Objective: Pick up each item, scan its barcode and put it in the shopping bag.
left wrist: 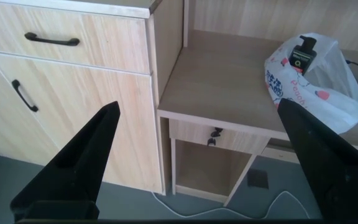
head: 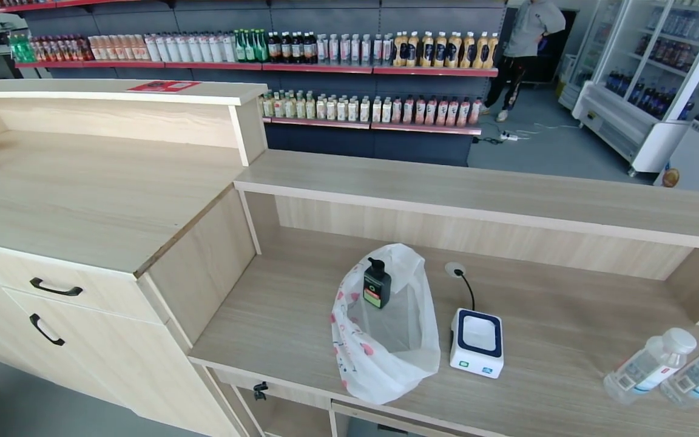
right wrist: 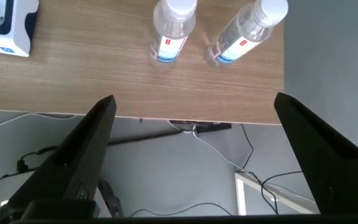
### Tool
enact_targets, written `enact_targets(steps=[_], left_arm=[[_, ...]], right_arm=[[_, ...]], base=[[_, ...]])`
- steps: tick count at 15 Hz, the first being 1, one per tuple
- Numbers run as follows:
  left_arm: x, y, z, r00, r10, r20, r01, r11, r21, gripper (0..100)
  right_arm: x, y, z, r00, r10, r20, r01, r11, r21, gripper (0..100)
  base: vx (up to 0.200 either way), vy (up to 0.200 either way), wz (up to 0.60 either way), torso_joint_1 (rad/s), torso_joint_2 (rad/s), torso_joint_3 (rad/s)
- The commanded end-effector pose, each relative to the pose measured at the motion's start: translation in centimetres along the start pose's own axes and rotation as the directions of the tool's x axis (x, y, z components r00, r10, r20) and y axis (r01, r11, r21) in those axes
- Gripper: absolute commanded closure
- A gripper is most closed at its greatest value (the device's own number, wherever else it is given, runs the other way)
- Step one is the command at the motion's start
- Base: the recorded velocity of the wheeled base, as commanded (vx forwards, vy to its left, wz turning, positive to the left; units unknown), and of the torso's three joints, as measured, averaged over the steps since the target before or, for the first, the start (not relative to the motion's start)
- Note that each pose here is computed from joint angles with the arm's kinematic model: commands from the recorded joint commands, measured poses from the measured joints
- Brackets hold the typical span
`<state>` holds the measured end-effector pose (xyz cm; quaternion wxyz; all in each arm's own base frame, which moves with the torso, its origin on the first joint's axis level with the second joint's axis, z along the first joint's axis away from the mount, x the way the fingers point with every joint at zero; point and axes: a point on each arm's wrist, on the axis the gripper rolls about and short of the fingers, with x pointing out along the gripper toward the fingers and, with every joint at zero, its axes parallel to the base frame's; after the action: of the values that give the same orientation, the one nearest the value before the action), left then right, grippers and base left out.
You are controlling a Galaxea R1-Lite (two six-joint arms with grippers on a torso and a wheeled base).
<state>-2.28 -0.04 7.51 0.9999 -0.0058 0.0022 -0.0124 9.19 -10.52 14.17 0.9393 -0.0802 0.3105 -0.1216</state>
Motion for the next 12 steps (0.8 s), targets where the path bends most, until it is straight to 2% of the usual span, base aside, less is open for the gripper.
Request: enact_targets(steps=[1, 6, 10, 12], left_arm=[[0.0, 0.0, 0.0, 1.0, 0.0, -0.002, 0.0, 1.0, -0.001, 0], [0.0, 0.0, 0.0, 1.0, 0.0, -0.002, 0.0, 1.0, -0.001, 0], [0.0, 0.0, 0.0, 1.0, 0.0, 0.0, 0.0, 1.0, -0.005, 0], [0.0, 0.0, 0.0, 1.0, 0.0, -0.002, 0.0, 1.0, 0.001, 0]], right_arm=[[-0.6, 1.0, -0.6, 1.0, 0.008, 0.018, -0.008, 1.0, -0.009, 0], [-0.4, 1.1, -0.7, 1.0, 0.026, 0.013, -0.025, 1.0, -0.008, 0], [0.8, 0.3, -0.1, 0.999, 0.013, 0.051, -0.012, 0.999, -0.034, 0], [1.3, 0.0, 0.0, 0.998, 0.007, 0.063, -0.006, 1.0, -0.02, 0]], base=[[0.0, 0.0, 0.0, 0.0, 0.0, 0.0], [0.0, 0.0, 0.0, 0.0, 0.0, 0.0], [0.0, 0.0, 0.0, 0.0, 0.0, 0.0], [-0.2, 0.0, 0.0, 0.002, 0.0, 0.002]])
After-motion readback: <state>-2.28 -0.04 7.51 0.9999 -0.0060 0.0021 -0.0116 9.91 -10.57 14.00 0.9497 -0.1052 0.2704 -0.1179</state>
